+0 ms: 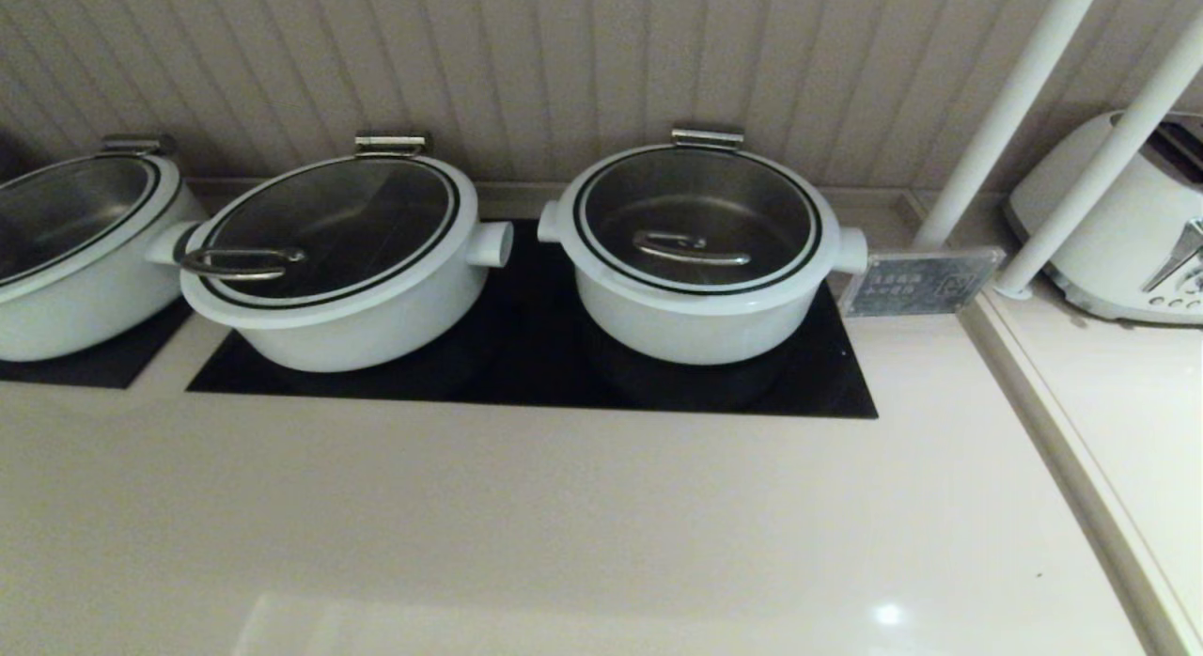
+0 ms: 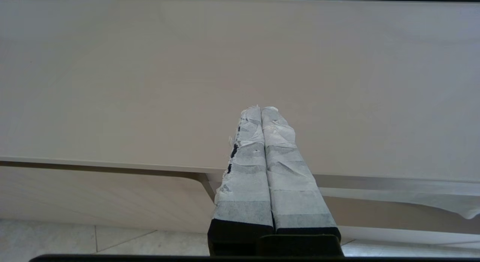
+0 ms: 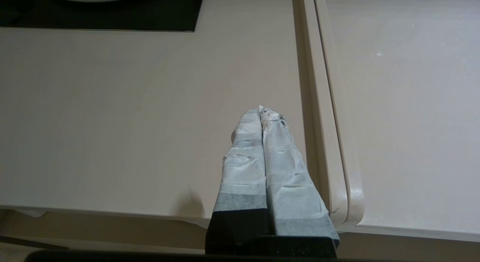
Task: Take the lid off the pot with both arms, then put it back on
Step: Open the food pot lid a small opening with the right arm
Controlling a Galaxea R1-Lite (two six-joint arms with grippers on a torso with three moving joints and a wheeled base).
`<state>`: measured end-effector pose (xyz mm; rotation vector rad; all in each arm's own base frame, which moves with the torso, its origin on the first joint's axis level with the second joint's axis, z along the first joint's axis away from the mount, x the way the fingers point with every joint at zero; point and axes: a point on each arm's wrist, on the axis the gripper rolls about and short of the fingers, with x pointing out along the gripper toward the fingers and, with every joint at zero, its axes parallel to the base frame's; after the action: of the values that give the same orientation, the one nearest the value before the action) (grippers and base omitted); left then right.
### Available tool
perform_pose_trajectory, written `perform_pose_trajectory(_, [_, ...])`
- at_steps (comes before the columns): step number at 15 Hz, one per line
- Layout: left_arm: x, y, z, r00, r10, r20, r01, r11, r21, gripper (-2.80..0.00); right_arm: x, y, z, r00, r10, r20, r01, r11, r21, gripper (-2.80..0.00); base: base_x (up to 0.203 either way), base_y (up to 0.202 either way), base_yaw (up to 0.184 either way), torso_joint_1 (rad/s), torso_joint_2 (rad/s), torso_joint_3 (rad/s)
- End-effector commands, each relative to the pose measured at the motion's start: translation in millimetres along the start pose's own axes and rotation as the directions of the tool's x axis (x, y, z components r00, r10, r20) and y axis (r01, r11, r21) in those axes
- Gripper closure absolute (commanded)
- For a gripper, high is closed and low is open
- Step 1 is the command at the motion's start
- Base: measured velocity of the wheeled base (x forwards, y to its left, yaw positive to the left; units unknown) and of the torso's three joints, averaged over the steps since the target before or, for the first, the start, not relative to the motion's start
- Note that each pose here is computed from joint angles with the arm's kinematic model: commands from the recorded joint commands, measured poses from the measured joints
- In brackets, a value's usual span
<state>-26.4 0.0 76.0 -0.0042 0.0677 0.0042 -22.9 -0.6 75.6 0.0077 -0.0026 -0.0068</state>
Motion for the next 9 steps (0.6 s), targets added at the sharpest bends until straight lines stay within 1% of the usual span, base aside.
perform_pose_trajectory(1, [0.1,0.0,0.0,1.000,0.001,-0.001,-0.001,1.000,0.000,0.00,0.1,0.0,0.1,1.000,0.001,-0.001,-0.001,1.000,0.000,0.00,0.000,0.000,0.000,0.000,0.00,0.000])
perform_pose_trajectory(5, [0.0,0.0,0.0,1.000,0.001,0.000,-0.001,1.000,0.000,0.00,0.1,0.0,-0.1,1.000,0.001,-0.003,-0.001,1.000,-0.002,0.00,0.000,0.000,0.000,0.000,0.00,0.000])
perform_pose_trajectory(9, [0.1,0.0,0.0,1.000,0.001,-0.001,-0.001,1.000,0.000,0.00,0.1,0.4,-0.1,1.000,0.018,-0.003,-0.019,0.998,-0.057,0.00,0.000,0.000,0.000,0.000,0.00,0.000])
